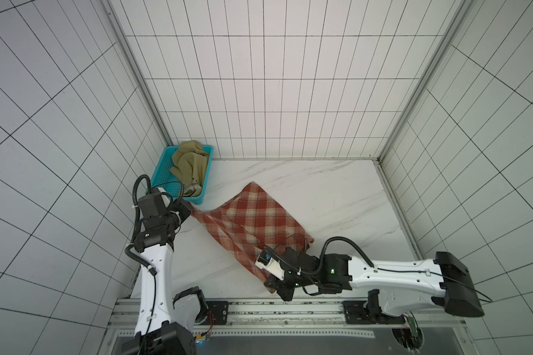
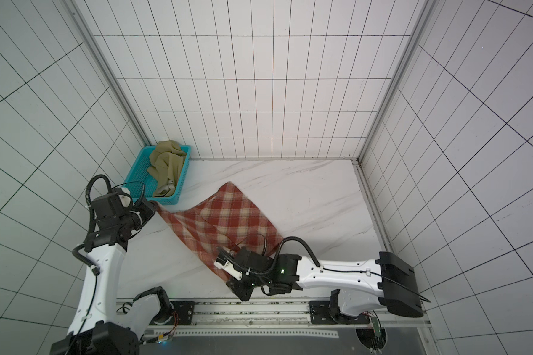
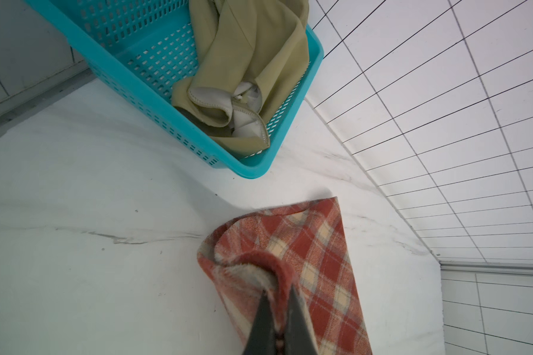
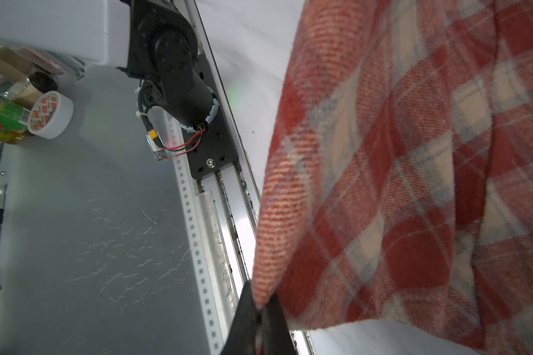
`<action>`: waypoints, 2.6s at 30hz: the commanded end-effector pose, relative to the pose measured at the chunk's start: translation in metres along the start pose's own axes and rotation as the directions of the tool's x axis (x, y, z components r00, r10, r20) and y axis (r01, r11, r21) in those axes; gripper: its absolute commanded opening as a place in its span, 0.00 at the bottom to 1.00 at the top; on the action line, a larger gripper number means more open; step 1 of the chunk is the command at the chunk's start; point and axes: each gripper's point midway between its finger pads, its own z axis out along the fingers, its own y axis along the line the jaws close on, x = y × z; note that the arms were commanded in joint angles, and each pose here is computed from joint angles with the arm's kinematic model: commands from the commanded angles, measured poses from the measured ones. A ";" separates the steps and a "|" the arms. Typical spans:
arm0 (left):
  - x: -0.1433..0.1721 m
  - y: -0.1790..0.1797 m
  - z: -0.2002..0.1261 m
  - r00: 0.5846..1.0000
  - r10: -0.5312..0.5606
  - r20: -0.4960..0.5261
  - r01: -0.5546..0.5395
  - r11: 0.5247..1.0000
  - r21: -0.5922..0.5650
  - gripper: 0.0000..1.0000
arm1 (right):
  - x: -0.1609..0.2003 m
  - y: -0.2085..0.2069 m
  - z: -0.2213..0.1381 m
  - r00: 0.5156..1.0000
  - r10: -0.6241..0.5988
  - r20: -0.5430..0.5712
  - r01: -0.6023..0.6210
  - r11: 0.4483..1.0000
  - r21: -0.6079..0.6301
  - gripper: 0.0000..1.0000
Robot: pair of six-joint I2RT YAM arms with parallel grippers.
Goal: Fold and stack skirts
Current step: Fold the skirt at the center of the table.
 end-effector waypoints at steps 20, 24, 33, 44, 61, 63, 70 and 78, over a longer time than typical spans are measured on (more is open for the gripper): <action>0.049 -0.143 0.144 0.979 0.193 -0.072 -0.185 0.977 0.103 0.00 | 0.032 -0.112 -0.058 0.896 0.426 0.122 -0.418 0.904 -0.091 0.00; 0.061 -0.146 0.166 0.974 0.205 -0.094 -0.197 0.976 0.090 0.00 | 0.038 -0.128 -0.060 0.873 0.476 0.111 -0.471 0.880 -0.065 0.00; 0.072 -0.134 0.196 0.975 0.190 -0.114 -0.187 0.982 0.040 0.00 | 0.051 -0.157 -0.063 0.838 0.544 0.048 -0.545 0.839 0.008 0.00; 0.063 -0.114 0.208 0.976 0.196 -0.092 -0.201 0.978 -0.053 0.00 | 0.044 -0.176 -0.062 0.835 0.550 0.015 -0.550 0.833 0.060 0.00; 0.014 -0.083 0.148 0.986 0.165 0.015 -0.163 0.982 -0.100 0.00 | 0.011 -0.155 -0.077 0.883 0.469 0.026 -0.470 0.882 0.037 0.00; 0.007 -0.082 0.138 0.984 0.174 0.036 -0.169 0.980 -0.102 0.00 | 0.009 -0.150 -0.076 0.888 0.460 0.027 -0.460 0.887 0.036 0.00; -0.005 -0.068 0.104 0.978 0.198 0.068 -0.187 0.972 -0.140 0.00 | -0.002 -0.134 -0.072 0.896 0.443 0.033 -0.444 0.896 0.009 0.00; -0.009 -0.068 0.094 0.971 0.212 0.108 -0.200 0.973 -0.113 0.00 | -0.003 -0.128 -0.066 0.889 0.457 0.020 -0.457 0.889 -0.011 0.00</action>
